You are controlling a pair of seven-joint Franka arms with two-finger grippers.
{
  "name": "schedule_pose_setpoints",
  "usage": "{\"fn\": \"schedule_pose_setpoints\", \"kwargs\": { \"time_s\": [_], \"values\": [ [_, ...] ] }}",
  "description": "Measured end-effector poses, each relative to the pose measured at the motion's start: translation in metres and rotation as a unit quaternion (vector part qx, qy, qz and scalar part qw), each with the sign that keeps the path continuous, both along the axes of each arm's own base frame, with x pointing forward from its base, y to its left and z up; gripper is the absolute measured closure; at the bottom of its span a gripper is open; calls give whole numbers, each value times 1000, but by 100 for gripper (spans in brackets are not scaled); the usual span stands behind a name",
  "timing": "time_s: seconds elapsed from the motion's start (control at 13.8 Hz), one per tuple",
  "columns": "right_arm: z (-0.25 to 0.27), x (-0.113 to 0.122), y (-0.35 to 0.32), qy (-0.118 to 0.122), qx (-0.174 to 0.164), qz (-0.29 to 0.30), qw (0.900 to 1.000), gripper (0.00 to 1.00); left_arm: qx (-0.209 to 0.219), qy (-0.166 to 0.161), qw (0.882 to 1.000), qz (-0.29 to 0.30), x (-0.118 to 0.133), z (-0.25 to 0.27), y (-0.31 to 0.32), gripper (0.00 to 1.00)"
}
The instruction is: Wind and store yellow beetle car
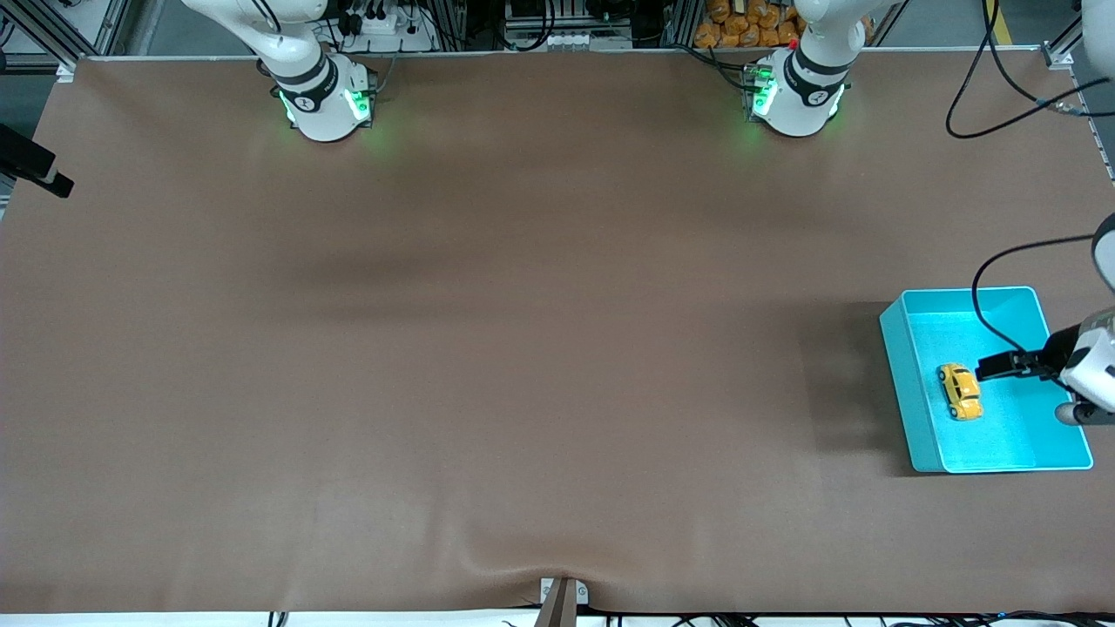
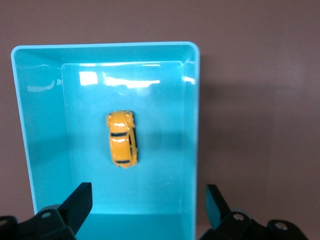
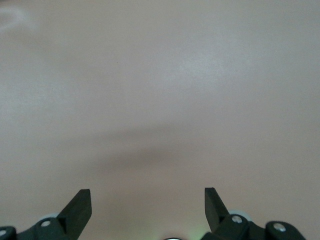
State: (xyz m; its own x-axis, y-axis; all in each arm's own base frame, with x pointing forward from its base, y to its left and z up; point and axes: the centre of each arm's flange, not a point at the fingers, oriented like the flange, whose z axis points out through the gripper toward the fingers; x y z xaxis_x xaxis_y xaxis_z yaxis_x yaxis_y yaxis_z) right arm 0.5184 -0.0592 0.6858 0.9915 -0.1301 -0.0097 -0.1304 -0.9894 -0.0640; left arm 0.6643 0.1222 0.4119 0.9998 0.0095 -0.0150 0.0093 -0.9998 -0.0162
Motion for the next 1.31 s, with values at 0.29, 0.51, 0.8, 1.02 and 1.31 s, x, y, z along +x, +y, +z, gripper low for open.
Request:
{"fn": "schedule_pose_setpoints", "kwargs": {
  "time_s": [0.29,0.51,0.8,1.02,1.31],
  "values": [
    [0,1,0,-2,0,0,1000,0,8,6,1000,-3,-23,74,-56,0],
    [-1,2,0,-2,1,0,1000,0,26,-2,1000,-9,-49,134,-108,0],
    [-1,2,0,-2,1,0,1000,0,38,-15,999,-12,-85,188,-164,0],
    [-1,2,0,-2,1,0,1000,0,30,-1,999,-12,-106,207,-178,0],
    [-1,2,0,-2,1,0,1000,0,5,9,1000,-3,-124,225,-169,0]
  ]
}}
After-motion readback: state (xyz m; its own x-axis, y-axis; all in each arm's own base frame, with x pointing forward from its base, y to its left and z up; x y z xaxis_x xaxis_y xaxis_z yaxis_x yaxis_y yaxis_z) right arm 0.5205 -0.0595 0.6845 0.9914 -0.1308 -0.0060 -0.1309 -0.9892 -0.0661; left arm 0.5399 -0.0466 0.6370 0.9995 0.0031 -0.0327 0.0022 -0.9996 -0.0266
